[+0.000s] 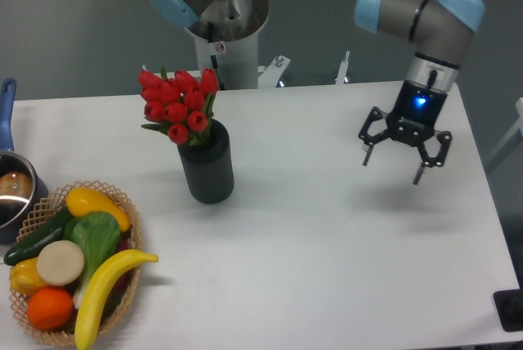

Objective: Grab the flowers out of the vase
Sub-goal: 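Move the open gripper toward the red tulip stems above the black vase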

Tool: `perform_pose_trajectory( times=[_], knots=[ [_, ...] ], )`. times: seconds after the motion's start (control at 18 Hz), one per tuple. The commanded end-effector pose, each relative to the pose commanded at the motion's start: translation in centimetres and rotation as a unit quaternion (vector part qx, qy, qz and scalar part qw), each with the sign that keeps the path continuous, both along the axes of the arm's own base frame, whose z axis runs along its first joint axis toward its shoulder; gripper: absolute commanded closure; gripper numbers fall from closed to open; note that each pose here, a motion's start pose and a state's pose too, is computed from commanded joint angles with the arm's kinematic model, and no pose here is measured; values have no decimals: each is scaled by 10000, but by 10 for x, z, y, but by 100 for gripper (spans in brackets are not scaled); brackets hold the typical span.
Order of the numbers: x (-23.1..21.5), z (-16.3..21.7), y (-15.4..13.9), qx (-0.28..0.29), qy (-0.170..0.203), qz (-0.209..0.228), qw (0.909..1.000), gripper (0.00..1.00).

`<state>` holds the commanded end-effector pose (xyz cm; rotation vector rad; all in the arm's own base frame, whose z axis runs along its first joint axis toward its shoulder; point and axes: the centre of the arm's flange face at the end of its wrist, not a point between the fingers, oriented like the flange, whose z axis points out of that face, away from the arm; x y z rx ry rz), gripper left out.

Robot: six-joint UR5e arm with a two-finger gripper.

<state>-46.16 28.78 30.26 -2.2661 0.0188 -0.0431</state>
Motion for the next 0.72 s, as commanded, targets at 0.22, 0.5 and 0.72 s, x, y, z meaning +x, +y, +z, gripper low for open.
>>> perform_pose_trajectory(
  times=[0.22,0.5,0.72],
  knots=[
    [71,-2,9,80,-90,-269,9996,0],
    [137,-6,17,97,-75,-607,9981,0],
    [177,11,12,359,120,-699,9968,0]
  ],
)
